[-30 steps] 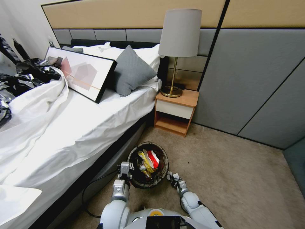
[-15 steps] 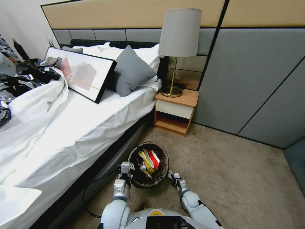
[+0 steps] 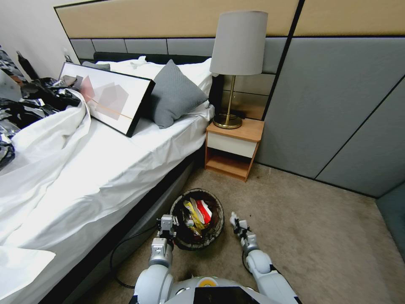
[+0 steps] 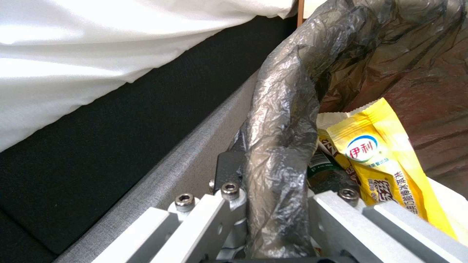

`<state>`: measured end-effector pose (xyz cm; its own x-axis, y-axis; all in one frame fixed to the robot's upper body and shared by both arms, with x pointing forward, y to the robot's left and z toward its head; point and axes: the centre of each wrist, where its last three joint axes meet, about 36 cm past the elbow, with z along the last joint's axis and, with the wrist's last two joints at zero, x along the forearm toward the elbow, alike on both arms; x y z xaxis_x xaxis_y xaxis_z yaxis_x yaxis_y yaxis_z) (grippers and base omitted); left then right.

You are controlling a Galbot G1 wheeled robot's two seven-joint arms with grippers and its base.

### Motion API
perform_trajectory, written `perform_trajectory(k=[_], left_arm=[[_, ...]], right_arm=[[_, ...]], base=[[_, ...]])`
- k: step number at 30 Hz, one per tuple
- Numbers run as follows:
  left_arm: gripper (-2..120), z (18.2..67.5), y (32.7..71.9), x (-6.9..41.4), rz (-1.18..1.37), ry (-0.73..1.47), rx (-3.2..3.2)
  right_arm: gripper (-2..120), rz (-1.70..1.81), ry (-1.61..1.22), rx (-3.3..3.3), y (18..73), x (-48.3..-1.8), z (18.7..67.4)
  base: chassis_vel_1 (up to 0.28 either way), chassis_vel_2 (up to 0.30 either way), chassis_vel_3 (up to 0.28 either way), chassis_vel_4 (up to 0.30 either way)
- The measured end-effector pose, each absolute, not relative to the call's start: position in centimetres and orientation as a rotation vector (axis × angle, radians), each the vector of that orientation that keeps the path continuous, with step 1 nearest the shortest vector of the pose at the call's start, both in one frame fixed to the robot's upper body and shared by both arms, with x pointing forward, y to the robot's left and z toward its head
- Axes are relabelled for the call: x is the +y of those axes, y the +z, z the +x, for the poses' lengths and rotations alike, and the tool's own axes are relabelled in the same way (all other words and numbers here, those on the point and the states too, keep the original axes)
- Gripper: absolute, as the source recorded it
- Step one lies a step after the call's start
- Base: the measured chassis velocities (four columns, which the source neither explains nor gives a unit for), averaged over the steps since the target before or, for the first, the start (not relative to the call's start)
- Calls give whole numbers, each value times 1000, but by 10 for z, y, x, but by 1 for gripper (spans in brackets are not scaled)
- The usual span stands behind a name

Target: Pick up the trash bin, then pick up the garbage from the floor and place it into the trash bin.

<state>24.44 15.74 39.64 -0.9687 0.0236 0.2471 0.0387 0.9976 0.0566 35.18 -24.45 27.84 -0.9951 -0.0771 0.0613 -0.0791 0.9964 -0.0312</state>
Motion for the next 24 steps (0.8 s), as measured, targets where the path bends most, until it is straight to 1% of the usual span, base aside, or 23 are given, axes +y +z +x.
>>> perform_trajectory(k=[1, 2, 3, 5, 7, 8, 11, 12, 15, 16, 19, 20, 23, 24], left_arm=[[1, 244, 396, 158, -46, -90, -2890], [1, 244, 396, 158, -45, -92, -2889], [1, 244, 396, 158, -44, -93, -2889], [1, 244, 396, 158, -44, -93, -2889], [1, 245, 395, 158, -43, -92, -2887], [1, 245, 395, 158, -43, -92, -2887], [1, 244, 394, 158, -44, -94, -2883], [1, 244, 394, 158, -44, -94, -2883], [1, 245, 393, 158, -44, -96, -2882], [1, 245, 393, 158, -44, -96, -2882], [1, 246, 392, 158, -44, -96, -2881], [1, 246, 392, 158, -44, -96, -2881], [1, 246, 392, 156, -46, -92, -2881], [1, 246, 392, 156, -46, -92, -2881]], right_arm=[[0, 132, 37, -3124, 292, -244, 354], [0, 185, 3, -3243, 328, -243, 358], [0, 236, -17, -3307, 348, -242, 359], [0, 267, -27, -3337, 357, -241, 359], [0, 451, -62, -3472, 400, -234, 353], [0, 451, -62, -3472, 400, -234, 353], [0, 754, -108, -3547, 435, -223, 335], [0, 754, -108, -3547, 435, -223, 335], [0, 1001, -149, -3518, 446, -204, 309], [0, 1001, -149, -3518, 446, -204, 309], [0, 1125, -214, -3403, 430, -179, 282], [0, 1125, -214, -3403, 430, -179, 282], [0, 1167, -230, -3274, 396, -161, 263], [0, 1167, -230, -3274, 396, -161, 263]], base=[[0, 0, 0, 0], [0, 0, 0, 0], [0, 0, 0, 0], [0, 0, 0, 0], [0, 0, 0, 0], [0, 0, 0, 0], [0, 0, 0, 0], [0, 0, 0, 0], [0, 0, 0, 0], [0, 0, 0, 0], [0, 0, 0, 0], [0, 0, 0, 0], [0, 0, 0, 0], [0, 0, 0, 0]])
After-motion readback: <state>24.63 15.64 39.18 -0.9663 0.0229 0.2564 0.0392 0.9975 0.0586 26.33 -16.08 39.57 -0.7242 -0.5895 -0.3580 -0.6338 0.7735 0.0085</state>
